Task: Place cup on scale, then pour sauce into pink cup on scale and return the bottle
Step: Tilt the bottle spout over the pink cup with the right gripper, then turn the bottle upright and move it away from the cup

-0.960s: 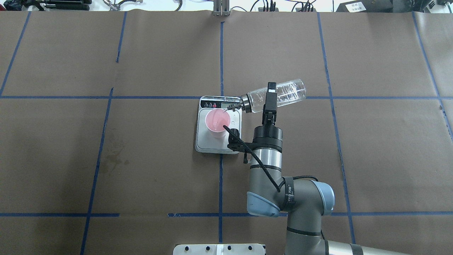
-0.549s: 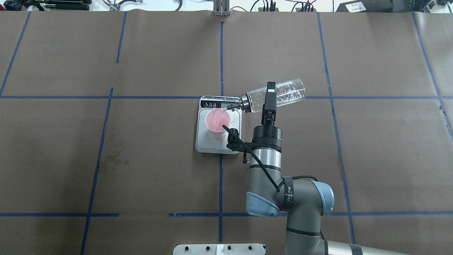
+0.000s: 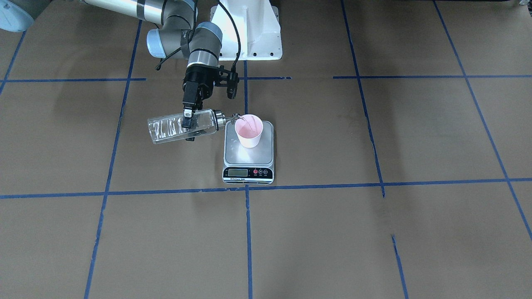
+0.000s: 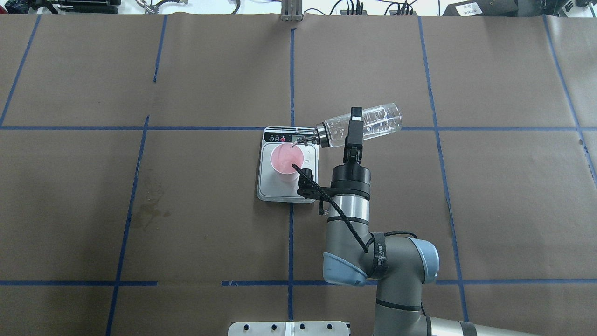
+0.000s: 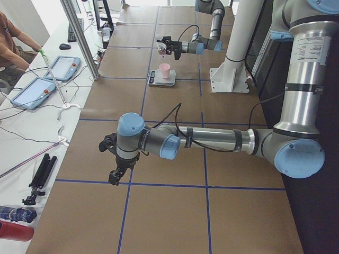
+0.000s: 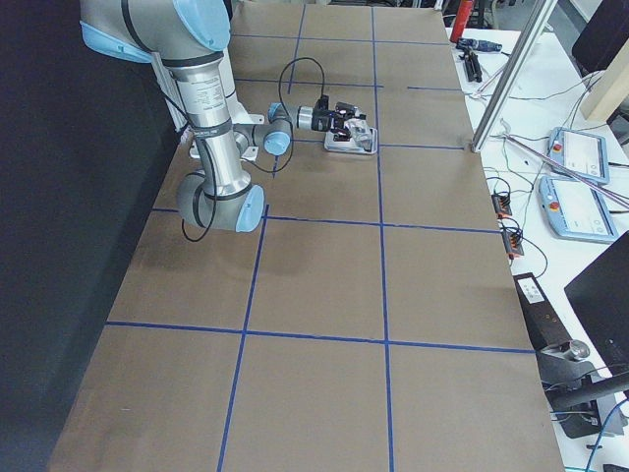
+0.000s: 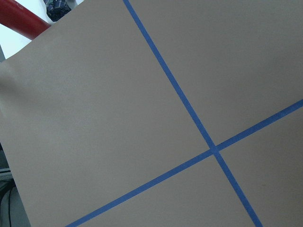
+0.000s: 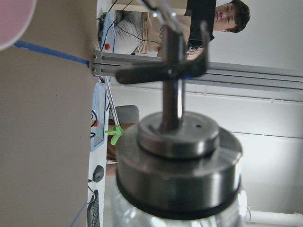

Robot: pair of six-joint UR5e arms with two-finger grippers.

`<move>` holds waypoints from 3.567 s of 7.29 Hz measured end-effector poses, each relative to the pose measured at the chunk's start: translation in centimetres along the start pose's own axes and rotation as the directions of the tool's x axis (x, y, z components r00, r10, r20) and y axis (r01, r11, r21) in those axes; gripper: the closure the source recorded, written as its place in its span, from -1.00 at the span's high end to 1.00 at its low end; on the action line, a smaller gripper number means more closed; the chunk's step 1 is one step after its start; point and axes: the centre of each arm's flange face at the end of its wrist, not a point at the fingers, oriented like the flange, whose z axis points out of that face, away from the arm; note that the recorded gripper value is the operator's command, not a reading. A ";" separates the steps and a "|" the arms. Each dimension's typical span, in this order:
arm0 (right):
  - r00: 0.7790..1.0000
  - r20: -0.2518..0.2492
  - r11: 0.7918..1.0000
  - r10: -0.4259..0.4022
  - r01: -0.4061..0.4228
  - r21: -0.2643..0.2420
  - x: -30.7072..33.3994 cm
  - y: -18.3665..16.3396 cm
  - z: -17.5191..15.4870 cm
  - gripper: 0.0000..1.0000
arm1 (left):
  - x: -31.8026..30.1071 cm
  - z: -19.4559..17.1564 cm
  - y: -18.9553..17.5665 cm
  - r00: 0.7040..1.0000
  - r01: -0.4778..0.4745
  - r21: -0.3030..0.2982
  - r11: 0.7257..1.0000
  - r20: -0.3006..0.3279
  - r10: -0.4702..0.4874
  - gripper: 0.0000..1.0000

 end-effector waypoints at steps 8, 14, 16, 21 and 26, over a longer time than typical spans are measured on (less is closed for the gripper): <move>0.992 0.008 0.992 0.123 -0.123 0.011 0.9 -0.3 -0.4 -1.00 | 0.0 0.1 0.2 1.000 0.001 -0.002 1.000 -0.001 -0.001 1.00; 0.972 0.036 0.972 0.234 -0.234 0.023 1.5 -0.6 -1.5 -1.00 | 0.0 -0.1 -0.1 1.000 0.000 0.003 1.000 0.001 0.000 1.00; 0.915 0.088 0.918 0.393 -0.396 0.020 3.7 -0.6 -1.9 -1.00 | 0.1 -0.4 -0.4 1.000 -0.003 0.009 1.000 0.003 0.003 1.00; 0.644 0.199 0.667 0.738 -0.742 -0.071 5.4 -0.2 -2.3 -1.00 | 0.6 -1.5 -1.0 1.000 -0.014 0.028 1.000 0.010 0.014 1.00; 0.155 0.247 0.240 0.957 -0.900 -0.365 6.3 7.5 -1.9 -1.00 | 0.8 -2.5 -1.0 1.000 -0.019 0.044 0.999 0.017 0.018 1.00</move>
